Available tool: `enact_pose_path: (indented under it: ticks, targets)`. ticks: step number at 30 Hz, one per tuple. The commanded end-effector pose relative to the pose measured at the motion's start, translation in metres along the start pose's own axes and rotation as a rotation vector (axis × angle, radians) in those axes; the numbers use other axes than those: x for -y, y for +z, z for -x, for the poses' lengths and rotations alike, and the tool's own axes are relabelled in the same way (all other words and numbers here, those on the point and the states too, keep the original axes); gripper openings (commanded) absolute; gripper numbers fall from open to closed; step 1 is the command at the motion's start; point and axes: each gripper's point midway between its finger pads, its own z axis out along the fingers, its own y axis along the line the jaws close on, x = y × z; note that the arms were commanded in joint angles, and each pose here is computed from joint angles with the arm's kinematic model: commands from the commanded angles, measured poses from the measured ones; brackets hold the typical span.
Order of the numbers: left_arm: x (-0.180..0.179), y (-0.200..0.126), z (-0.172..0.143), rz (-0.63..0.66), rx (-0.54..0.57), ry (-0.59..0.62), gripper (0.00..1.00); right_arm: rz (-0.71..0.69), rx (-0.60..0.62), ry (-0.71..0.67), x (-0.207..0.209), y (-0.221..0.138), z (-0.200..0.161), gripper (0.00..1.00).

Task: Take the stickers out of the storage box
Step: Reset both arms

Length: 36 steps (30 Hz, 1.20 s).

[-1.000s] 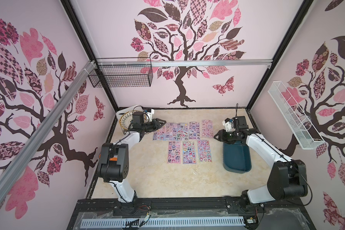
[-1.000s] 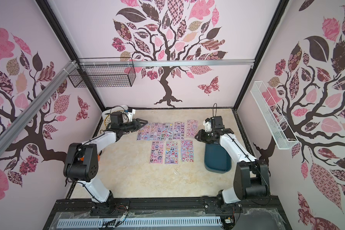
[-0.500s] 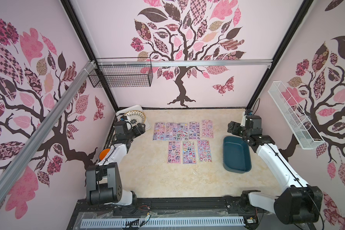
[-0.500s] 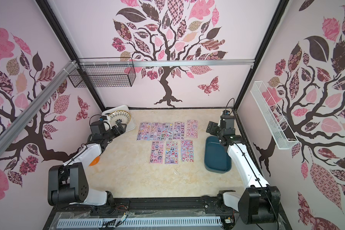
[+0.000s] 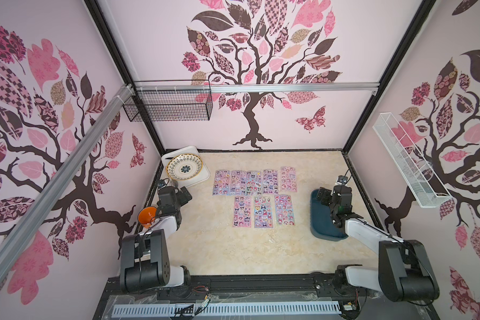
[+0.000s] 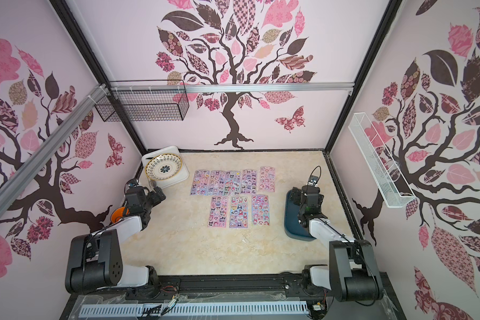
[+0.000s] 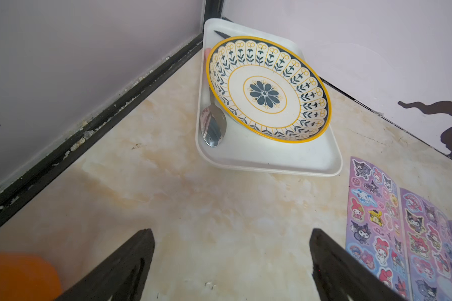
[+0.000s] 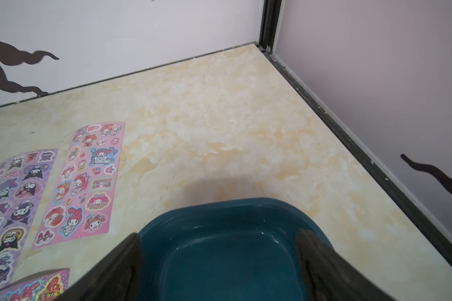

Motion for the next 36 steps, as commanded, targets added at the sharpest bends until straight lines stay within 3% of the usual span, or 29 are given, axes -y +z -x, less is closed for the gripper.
enact_pose_path:
  ticks: [1, 4, 8, 12, 13, 16, 21, 36]
  targets:
    - [0.01, -0.012, 0.026, -0.064, 0.169, 0.078, 0.98, 0.06, 0.142, -0.024, -0.01, 0.001, 0.017, 0.95]
    - [-0.001, -0.009, 0.01, -0.05, 0.206, 0.054, 0.98, 0.044, 0.124, -0.026, -0.009, 0.006, 0.015, 0.96]
    - [0.029, 0.001, 0.002, -0.192, 0.134, 0.15, 0.98, 0.109, 0.146, -0.049, -0.021, 0.01, 0.015, 0.96]
    - [0.048, -0.008, -0.005, -0.301, 0.17, 0.219, 0.98, 0.19, 0.151, -0.077, -0.035, 0.022, -0.004, 0.95]
    - [0.052, -0.012, -0.007, -0.316, 0.188, 0.239, 0.98, 0.192, 0.165, -0.081, -0.037, 0.025, -0.002, 0.99]
    - [0.056, -0.01, -0.018, -0.308, 0.209, 0.278, 0.98, 0.18, 0.107, -0.086, -0.036, 0.028, -0.007, 0.99]
    - [0.064, 0.001, -0.024, -0.306, 0.17, 0.322, 0.98, 0.18, 0.122, -0.084, -0.036, 0.028, -0.005, 0.99]
    - [0.064, 0.0, -0.025, -0.305, 0.16, 0.325, 0.98, 0.182, 0.113, -0.085, -0.036, 0.029, -0.006, 0.99]
